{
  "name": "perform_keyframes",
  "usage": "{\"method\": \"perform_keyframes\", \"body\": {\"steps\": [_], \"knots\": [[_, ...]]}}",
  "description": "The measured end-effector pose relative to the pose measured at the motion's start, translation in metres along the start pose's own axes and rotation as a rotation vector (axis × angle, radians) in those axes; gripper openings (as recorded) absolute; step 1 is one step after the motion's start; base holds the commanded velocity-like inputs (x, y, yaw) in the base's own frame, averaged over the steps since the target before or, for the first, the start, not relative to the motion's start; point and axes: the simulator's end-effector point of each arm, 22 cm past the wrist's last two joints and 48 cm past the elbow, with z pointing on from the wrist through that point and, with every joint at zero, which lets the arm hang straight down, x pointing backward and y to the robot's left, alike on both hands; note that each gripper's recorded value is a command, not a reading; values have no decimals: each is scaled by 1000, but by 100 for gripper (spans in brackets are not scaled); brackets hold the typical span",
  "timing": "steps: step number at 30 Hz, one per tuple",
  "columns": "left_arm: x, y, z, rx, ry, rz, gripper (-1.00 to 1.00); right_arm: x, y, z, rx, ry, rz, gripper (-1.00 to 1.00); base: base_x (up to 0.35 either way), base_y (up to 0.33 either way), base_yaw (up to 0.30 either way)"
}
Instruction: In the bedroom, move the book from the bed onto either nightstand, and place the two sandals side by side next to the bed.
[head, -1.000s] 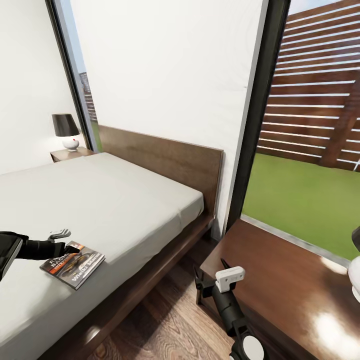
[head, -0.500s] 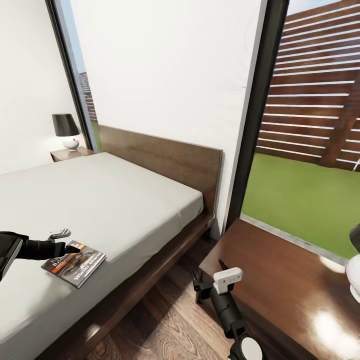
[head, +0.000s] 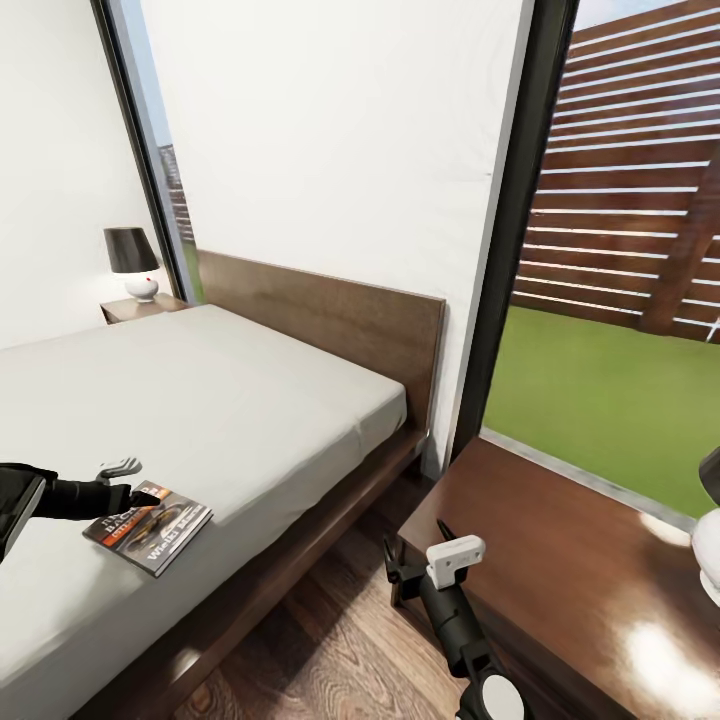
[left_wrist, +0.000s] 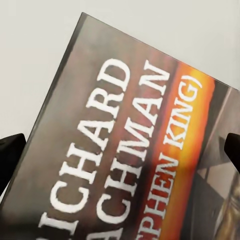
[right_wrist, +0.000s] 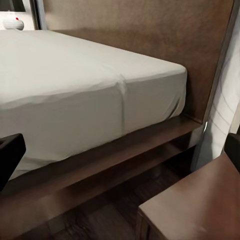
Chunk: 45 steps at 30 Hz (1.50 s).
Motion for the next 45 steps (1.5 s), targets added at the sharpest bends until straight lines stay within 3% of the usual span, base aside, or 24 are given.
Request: {"method": "perform_keyframes", "body": {"steps": [45], "knots": [[0, 0, 0, 0, 0, 3, 100, 2, 1, 0, -2, 3, 0, 100, -11, -19, 0]]}}
